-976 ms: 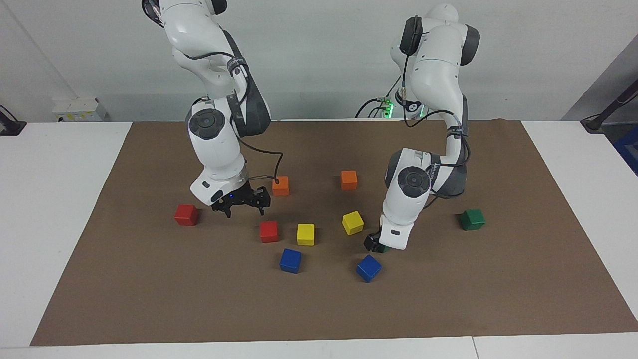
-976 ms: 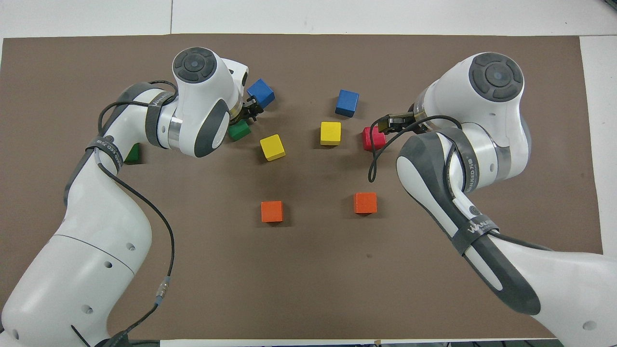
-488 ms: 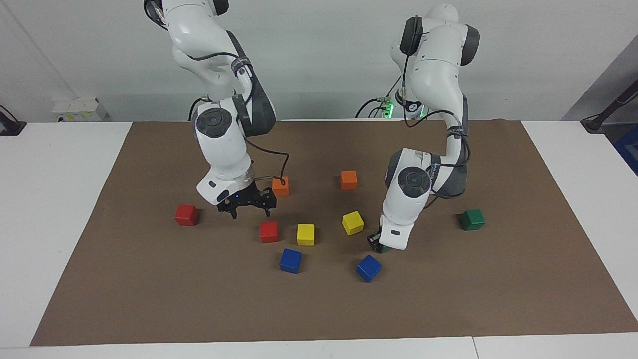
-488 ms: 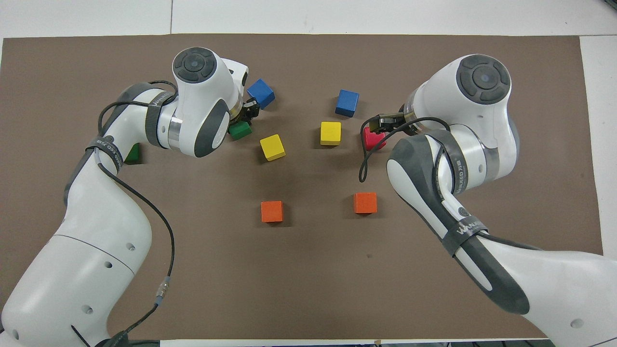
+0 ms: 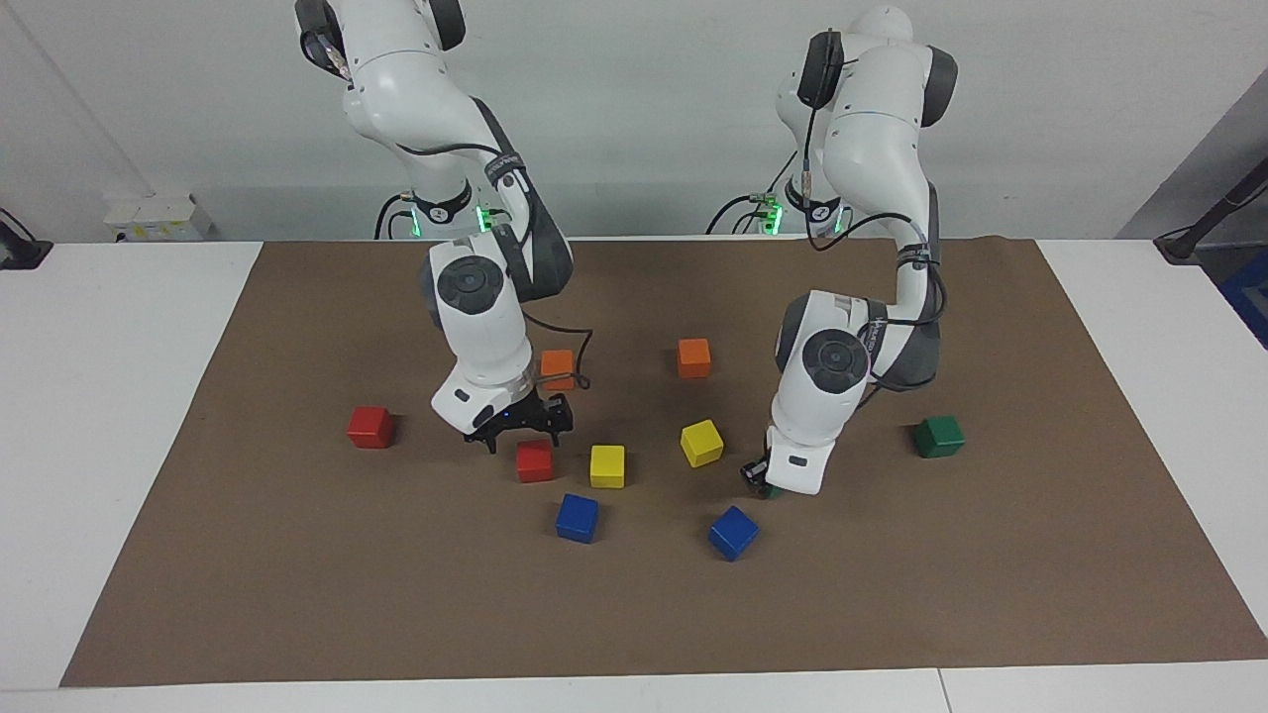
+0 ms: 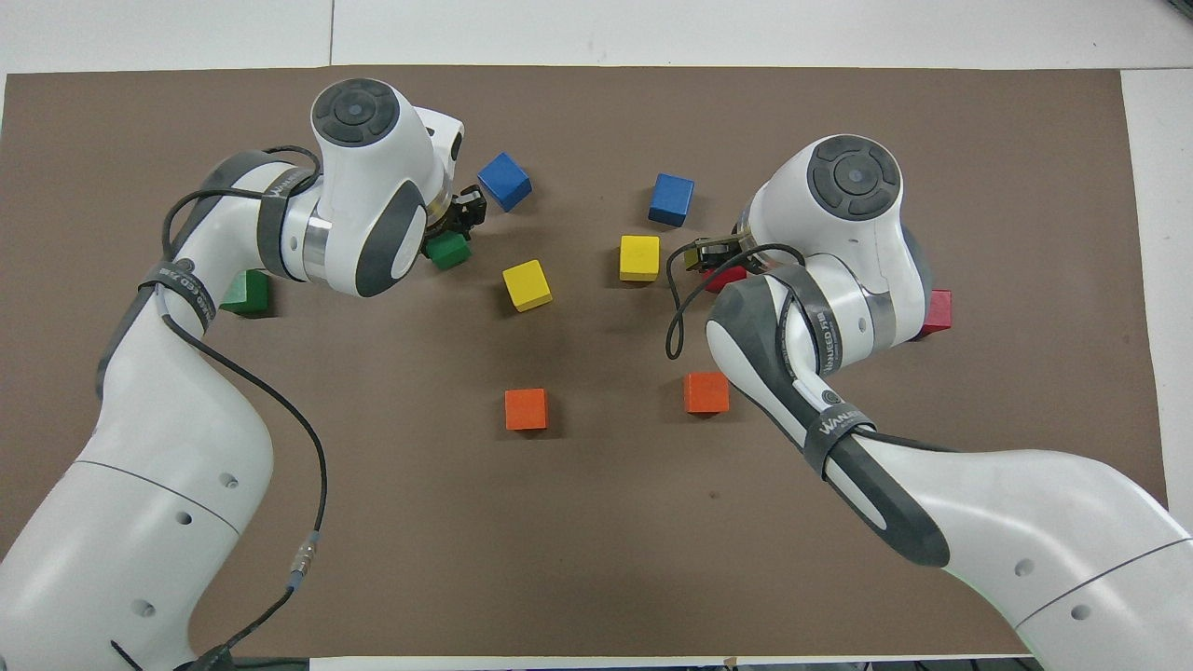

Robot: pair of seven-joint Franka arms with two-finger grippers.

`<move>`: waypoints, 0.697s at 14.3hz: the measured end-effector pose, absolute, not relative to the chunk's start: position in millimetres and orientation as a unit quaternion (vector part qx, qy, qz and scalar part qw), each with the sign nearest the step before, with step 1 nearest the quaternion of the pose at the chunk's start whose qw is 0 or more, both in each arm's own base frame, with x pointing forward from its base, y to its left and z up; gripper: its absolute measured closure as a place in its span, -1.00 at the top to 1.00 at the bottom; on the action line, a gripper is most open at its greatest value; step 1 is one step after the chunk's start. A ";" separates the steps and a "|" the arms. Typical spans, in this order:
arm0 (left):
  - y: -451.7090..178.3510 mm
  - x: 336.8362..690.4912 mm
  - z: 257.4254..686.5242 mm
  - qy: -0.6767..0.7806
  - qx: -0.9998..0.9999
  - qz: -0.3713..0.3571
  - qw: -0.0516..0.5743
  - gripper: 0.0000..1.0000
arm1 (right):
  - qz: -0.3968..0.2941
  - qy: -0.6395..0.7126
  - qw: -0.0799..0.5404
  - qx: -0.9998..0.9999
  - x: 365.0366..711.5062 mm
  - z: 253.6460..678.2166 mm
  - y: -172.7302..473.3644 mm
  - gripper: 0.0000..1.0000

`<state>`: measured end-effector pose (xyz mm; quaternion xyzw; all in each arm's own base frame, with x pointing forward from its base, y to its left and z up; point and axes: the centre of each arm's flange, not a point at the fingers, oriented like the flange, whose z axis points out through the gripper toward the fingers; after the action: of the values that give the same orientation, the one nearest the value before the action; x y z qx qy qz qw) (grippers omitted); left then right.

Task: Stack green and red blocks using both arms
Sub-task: 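Carry the green onto the first green while the right gripper carries red outward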

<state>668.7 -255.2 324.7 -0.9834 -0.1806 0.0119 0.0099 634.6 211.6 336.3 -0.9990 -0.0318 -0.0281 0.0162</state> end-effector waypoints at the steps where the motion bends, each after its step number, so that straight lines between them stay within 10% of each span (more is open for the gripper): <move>1: -243.4 669.6 338.2 -0.167 -0.986 0.015 0.012 0.09 | -0.027 -0.032 0.016 -0.999 635.4 332.6 211.2 1.00; 10: -85.4 682.9 398.3 -0.010 -0.999 0.036 0.012 0.09 | -0.011 -0.040 0.013 -0.999 631.6 310.8 222.6 1.00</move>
<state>682.9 -85.4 398.3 -0.9992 -0.0097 0.0365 0.0121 631.6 222.6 310.8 -0.9990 -0.0405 -0.0113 0.0133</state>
